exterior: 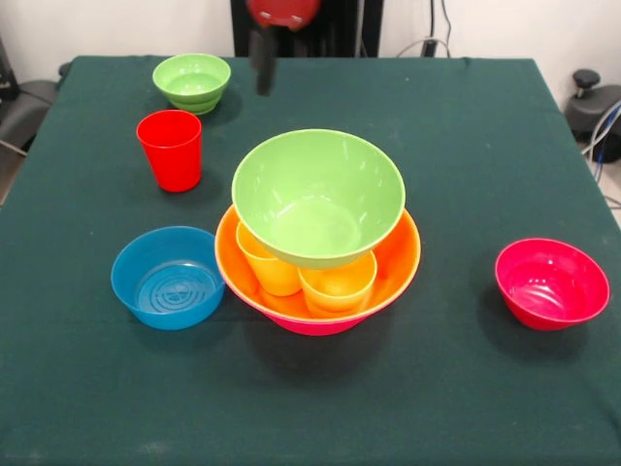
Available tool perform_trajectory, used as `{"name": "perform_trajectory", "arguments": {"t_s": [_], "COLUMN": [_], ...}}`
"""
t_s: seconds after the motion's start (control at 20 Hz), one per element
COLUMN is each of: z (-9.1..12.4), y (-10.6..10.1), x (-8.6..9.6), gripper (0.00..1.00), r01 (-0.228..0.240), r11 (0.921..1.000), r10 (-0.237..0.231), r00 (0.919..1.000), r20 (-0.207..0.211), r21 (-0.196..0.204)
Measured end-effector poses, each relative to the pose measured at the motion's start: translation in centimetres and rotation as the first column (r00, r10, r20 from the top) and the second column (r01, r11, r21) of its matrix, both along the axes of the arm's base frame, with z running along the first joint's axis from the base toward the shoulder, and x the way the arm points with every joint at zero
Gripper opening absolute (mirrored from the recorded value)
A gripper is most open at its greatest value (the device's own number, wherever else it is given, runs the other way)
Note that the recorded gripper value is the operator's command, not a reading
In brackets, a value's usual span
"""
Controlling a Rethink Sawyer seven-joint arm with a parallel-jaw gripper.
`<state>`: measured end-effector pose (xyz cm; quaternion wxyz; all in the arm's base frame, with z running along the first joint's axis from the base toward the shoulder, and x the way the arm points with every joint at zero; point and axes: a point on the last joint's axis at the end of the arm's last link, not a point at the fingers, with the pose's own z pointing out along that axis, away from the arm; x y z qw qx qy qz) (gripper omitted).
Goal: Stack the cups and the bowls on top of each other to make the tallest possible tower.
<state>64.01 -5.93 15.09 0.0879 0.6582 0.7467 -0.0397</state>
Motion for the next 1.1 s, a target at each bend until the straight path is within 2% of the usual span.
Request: {"name": "perform_trajectory", "arguments": {"t_s": [0.05, 0.1, 0.2, 0.25, 0.55, 0.75, 0.9, 1.1], "z": [0.0, 0.0, -0.1, -0.4, -1.9, -3.2, -3.7, -4.2], "y": [-0.9, -3.5, -5.2, -7.8, -14.7, -17.4, -17.5, -16.5], "x": [-0.4, -1.3, -1.9, -2.9, -5.6, -6.8, -6.9, -6.9], "gripper": [1.0, 1.0, 1.0, 1.0, 1.0, 1.0, 1.0, 1.0], "r01": [0.017, 0.064, 0.092, 0.13, 0.202, 0.215, 0.208, 0.192], "r11": [0.9999, 0.998, 0.9957, 0.9914, 0.9788, 0.9746, 0.9757, 0.979], "r10": [-0.017, -0.064, -0.092, -0.13, -0.203, -0.216, -0.209, -0.194], "r00": [0.9999, 0.9979, 0.9956, 0.9911, 0.9786, 0.9763, 0.9778, 0.9808], "r20": [-0.003, -0.01, -0.016, -0.027, -0.032, -0.015, -0.015, -0.023], "r21": [0.002, 0.006, 0.006, 0.005, -0.032, -0.064, -0.071, -0.07]}}
